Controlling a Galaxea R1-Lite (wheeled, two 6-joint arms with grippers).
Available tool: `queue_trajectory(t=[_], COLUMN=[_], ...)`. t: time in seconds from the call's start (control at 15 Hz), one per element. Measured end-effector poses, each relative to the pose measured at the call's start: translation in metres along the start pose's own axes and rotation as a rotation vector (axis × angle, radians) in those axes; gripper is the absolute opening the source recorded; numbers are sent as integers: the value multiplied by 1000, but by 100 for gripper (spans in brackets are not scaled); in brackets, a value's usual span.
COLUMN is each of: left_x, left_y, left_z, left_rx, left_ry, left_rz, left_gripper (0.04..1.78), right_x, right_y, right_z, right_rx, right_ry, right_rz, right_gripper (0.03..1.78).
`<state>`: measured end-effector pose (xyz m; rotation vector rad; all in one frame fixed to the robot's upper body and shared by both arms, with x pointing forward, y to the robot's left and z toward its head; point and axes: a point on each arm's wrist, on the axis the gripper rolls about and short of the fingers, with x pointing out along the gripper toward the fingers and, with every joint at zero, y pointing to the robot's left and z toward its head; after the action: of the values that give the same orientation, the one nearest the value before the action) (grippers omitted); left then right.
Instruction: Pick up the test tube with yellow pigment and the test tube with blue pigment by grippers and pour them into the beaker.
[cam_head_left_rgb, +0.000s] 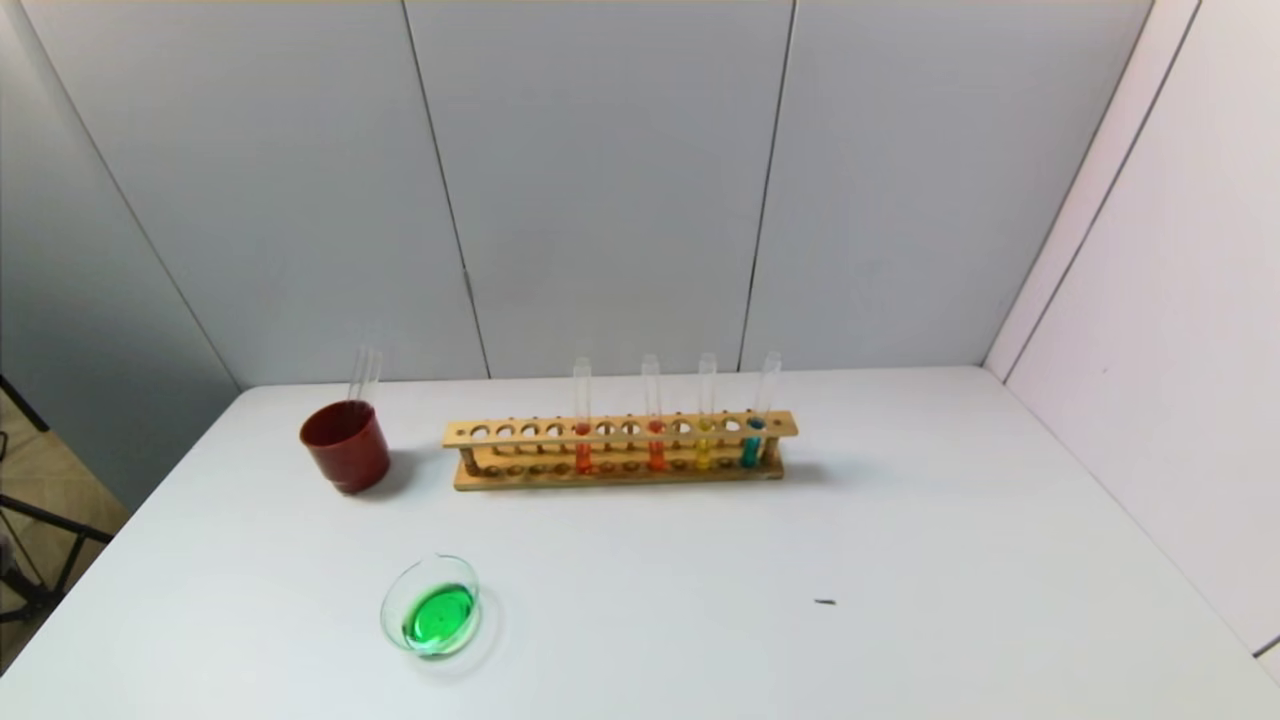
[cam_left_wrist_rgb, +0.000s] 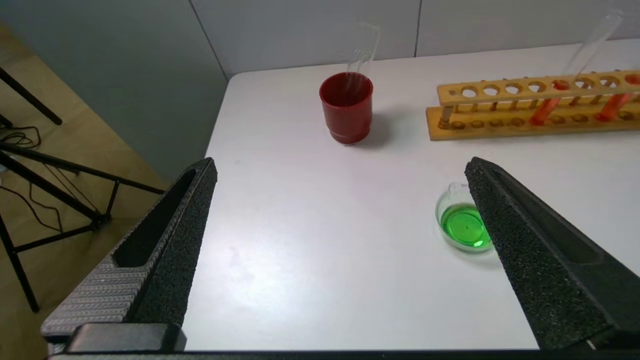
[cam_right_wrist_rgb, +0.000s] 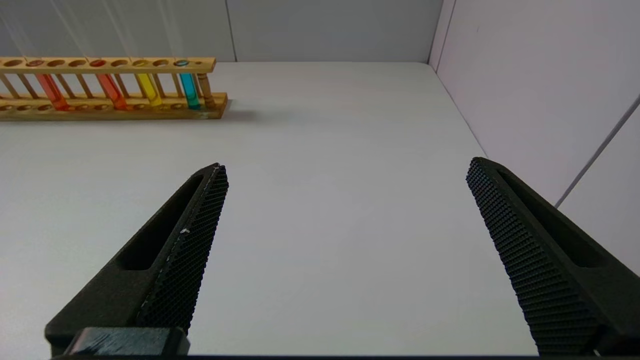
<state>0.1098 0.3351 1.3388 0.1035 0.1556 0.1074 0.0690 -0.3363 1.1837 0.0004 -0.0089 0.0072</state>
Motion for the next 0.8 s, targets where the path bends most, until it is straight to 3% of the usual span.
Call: queue_trajectory(t=[0.27,0.8], left_x=[-23,-48], left_y=[-4,-7], left_z=[-17,-98], left_rx=[16,103], left_ry=[-29,-96], left_rz=[-94,-203], left_gripper=[175,175], right_x=[0,0], right_y=[0,0], right_z=[0,0], right_rx=[0,0], right_ry=[0,0], right_rz=[0,0], right_gripper=[174,174])
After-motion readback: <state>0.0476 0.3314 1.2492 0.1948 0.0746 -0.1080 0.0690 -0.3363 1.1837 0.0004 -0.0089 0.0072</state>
